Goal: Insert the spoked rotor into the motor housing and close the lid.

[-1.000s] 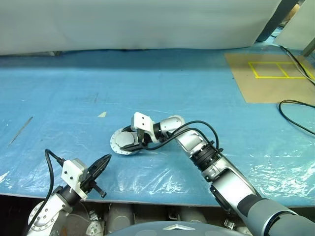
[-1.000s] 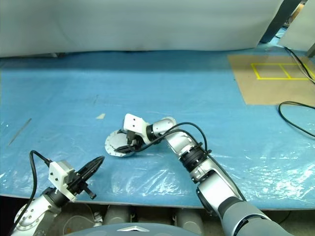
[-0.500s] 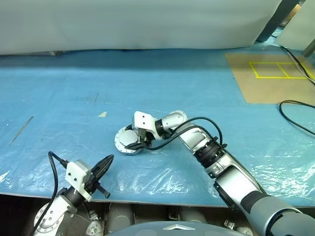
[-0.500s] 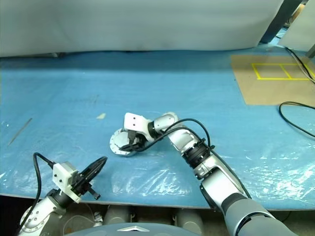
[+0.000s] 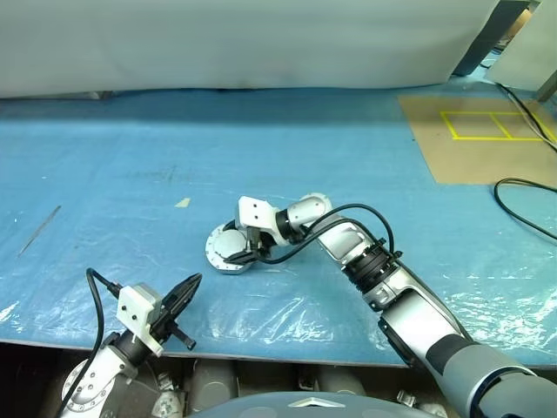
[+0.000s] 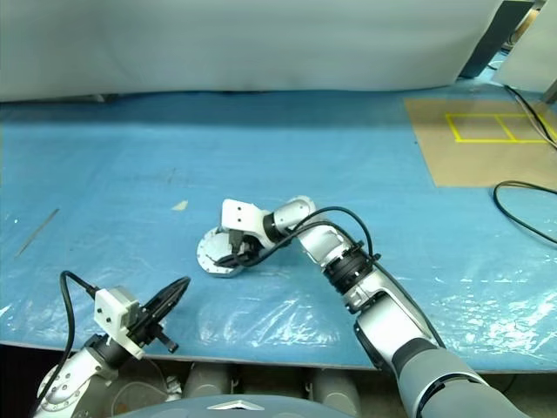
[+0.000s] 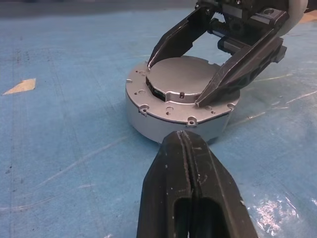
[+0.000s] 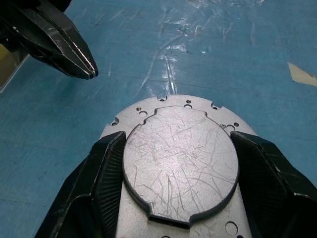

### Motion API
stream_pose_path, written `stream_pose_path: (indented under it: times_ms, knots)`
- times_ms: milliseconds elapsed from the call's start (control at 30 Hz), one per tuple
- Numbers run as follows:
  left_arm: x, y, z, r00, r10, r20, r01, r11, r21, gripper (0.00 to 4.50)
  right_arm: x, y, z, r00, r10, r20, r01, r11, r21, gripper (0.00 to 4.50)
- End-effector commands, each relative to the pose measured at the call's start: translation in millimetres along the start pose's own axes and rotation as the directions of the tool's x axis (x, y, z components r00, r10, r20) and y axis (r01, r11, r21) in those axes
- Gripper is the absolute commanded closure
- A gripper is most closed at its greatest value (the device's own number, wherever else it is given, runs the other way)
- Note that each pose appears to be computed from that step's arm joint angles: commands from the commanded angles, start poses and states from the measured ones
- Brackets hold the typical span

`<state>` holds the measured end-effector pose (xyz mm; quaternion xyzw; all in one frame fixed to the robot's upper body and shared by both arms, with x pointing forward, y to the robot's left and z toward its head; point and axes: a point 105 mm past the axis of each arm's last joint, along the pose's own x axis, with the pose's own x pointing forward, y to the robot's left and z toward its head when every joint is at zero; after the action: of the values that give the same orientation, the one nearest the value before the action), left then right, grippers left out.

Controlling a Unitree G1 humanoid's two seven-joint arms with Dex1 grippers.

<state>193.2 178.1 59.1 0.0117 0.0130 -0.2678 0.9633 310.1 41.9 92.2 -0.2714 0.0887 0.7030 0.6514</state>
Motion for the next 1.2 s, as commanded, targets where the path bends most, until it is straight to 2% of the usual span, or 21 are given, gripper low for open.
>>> stream_pose_path:
  times_ms: [33,133,267,533,700,867,1033,1200]
  knots:
    - [1,-2,6,1.0,-0.01,0.019,0.009,1.0,0.022,4.5,-3,-4,-14,0.999,-0.01,-0.049,0.011,1.0,0.009,1.49]
    - [2,-2,7,1.0,-0.01,0.02,0.01,1.0,0.023,4.5,0,-6,-15,0.999,-0.027,-0.039,0.028,0.999,0.017,1.49]
    - [5,-4,9,1.0,-0.016,0.027,0.015,1.0,0.024,4.5,6,-2,-31,0.996,-0.037,-0.076,0.035,0.999,-0.016,1.49]
    - [10,-4,12,0.999,-0.023,0.035,0.022,0.999,0.027,4.5,11,0,-48,0.994,-0.066,-0.09,0.069,0.997,0.03,1.49]
    - [13,-3,12,0.999,-0.032,0.036,0.031,0.999,0.033,4.5,9,8,-60,0.989,-0.017,-0.148,0.022,0.999,0.036,1.49]
    - [27,5,15,0.999,-0.041,0.022,0.039,0.996,0.077,4.5,8,6,-54,0.991,-0.02,-0.132,0.026,0.999,0.044,1.49]
    - [60,15,24,0.999,-0.042,0.028,0.038,0.992,0.123,4.5,7,4,-51,0.991,-0.027,-0.128,0.033,0.999,0.04,1.49]
    - [79,17,25,0.998,-0.057,0.011,0.054,0.987,0.149,4.5,6,3,-48,0.992,-0.037,-0.121,0.042,0.998,0.039,1.49]
